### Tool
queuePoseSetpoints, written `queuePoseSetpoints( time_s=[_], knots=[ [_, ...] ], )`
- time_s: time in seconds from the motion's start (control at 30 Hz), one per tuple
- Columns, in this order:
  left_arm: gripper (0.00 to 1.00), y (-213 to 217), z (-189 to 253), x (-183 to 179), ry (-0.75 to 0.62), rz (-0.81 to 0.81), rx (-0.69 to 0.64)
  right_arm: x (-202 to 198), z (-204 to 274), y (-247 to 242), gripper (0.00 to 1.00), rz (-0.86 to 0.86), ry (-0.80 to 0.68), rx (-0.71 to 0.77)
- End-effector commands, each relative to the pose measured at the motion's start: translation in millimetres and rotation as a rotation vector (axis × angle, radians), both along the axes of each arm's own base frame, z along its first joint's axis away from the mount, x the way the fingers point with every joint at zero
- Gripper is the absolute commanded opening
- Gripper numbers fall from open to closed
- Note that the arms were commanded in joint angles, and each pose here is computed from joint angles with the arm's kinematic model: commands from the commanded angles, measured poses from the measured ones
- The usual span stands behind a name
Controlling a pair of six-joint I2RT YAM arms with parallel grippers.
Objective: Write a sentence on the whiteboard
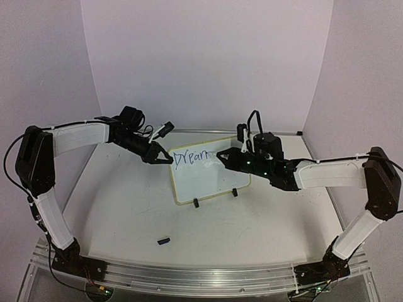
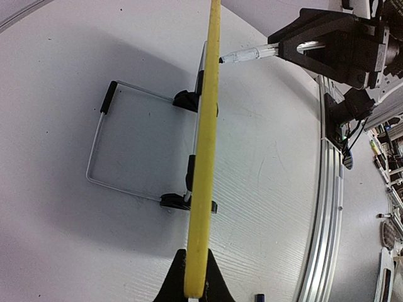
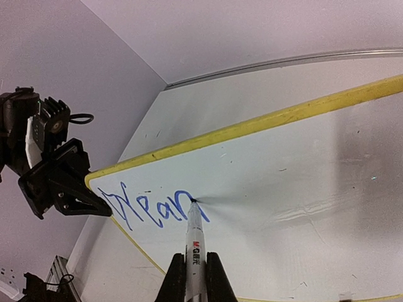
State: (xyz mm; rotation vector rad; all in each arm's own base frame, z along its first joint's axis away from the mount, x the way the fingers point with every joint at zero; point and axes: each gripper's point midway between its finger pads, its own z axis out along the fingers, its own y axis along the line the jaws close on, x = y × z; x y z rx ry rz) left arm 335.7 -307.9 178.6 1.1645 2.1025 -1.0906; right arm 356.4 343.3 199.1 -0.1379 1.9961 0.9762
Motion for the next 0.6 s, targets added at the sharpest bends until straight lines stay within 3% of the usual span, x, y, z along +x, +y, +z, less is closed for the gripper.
queuePoseSetpoints(
  time_s=[0.0,0.57],
  knots=[
    [0.0,0,-4,-5,-0.005,-0.01,0.048,12,36,-15,0.0,-0.093,-0.084,0.054],
    [0.0,-1,-4,-6,-0.006,-0.011,0.049,5,10,-22,0.0,-0.094,-0.025,0.029]
  ],
)
